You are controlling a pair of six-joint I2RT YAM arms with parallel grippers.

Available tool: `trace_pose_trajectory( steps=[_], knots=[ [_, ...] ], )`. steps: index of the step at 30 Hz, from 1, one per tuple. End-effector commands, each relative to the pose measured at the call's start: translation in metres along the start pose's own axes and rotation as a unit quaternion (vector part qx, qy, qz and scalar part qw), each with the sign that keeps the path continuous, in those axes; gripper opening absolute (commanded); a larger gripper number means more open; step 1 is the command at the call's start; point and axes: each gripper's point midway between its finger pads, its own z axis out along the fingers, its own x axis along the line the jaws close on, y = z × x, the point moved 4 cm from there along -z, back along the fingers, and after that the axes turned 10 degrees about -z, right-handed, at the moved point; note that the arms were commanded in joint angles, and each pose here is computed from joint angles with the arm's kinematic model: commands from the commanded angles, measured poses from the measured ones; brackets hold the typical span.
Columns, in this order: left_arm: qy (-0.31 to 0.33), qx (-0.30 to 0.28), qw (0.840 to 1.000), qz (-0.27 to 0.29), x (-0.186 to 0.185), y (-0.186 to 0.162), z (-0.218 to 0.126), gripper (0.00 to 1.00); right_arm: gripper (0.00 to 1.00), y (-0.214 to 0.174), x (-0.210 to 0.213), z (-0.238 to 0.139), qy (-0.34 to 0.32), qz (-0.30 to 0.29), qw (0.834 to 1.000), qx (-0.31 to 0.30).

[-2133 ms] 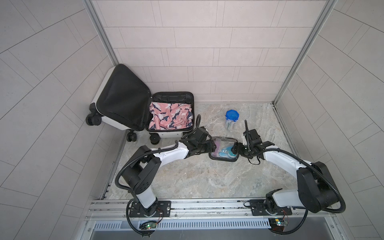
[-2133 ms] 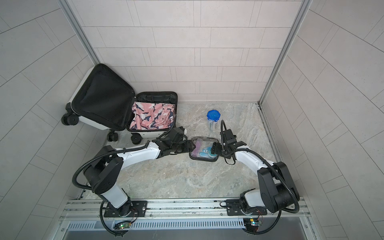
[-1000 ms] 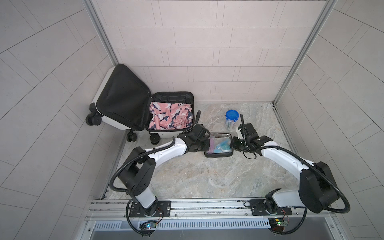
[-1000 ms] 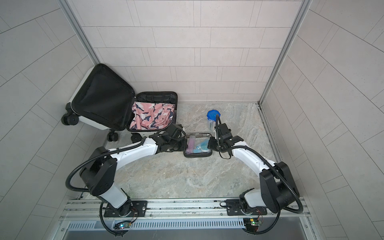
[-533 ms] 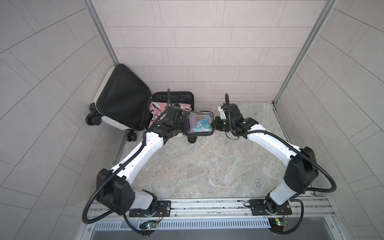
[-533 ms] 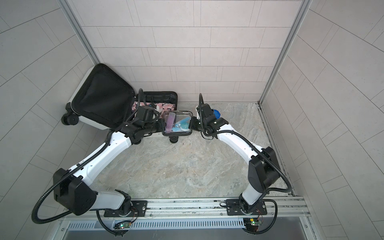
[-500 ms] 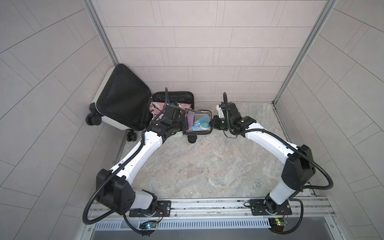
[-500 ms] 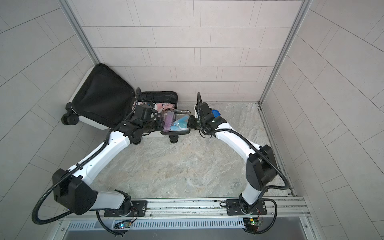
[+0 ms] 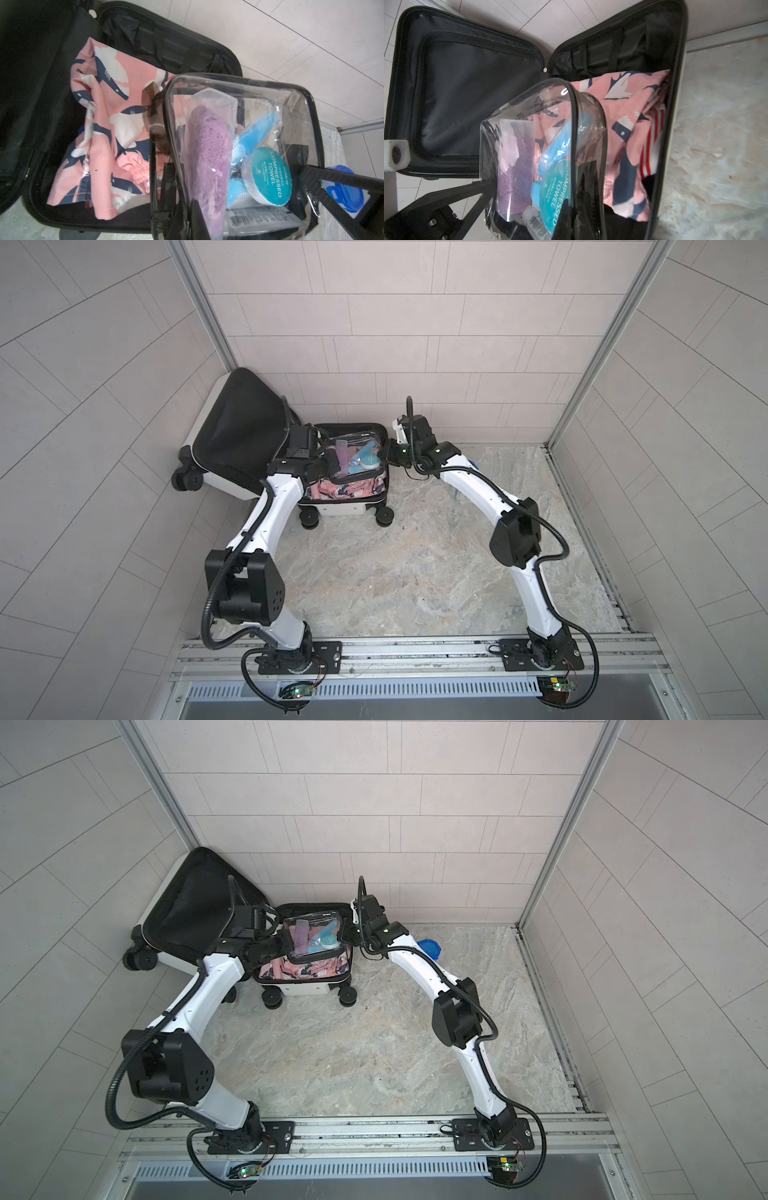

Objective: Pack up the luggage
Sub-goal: 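Carry the clear pouch with both grippers over the suitcase and lower it, then open both grippers to release the pouch and lift them away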

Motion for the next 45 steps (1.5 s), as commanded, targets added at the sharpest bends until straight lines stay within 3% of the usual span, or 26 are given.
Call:
trace_pose_trajectory(
  steps=[1, 10, 17, 34, 45],
  knots=[
    [-0.032, -0.016, 0.999, -0.002, 0.001, 0.024, 0.001, 0.00, 0.00, -0.006, 0.042, 0.015, 0.076, -0.004, 0.997, 0.016],
    [0.005, -0.014, 0.999, -0.053, 0.063, 0.042, 0.027, 0.00, 0.00, -0.026, 0.053, 0.074, 0.142, 0.019, 0.990, -0.013],
    [0.033, 0.011, 0.997, -0.066, 0.090, 0.036, 0.056, 0.00, 0.00, -0.052, 0.043, 0.105, 0.132, 0.027, 0.991, -0.012],
    [0.082, 0.075, 0.991, -0.079, 0.124, 0.009, 0.100, 0.00, 0.00, -0.076, -0.012, 0.120, 0.043, 0.039, 0.998, 0.027],
    [0.098, 0.107, 0.986, -0.078, 0.126, 0.002, 0.102, 0.02, 0.00, -0.077, -0.019, 0.120, 0.033, 0.044, 0.998, 0.034]
  ],
)
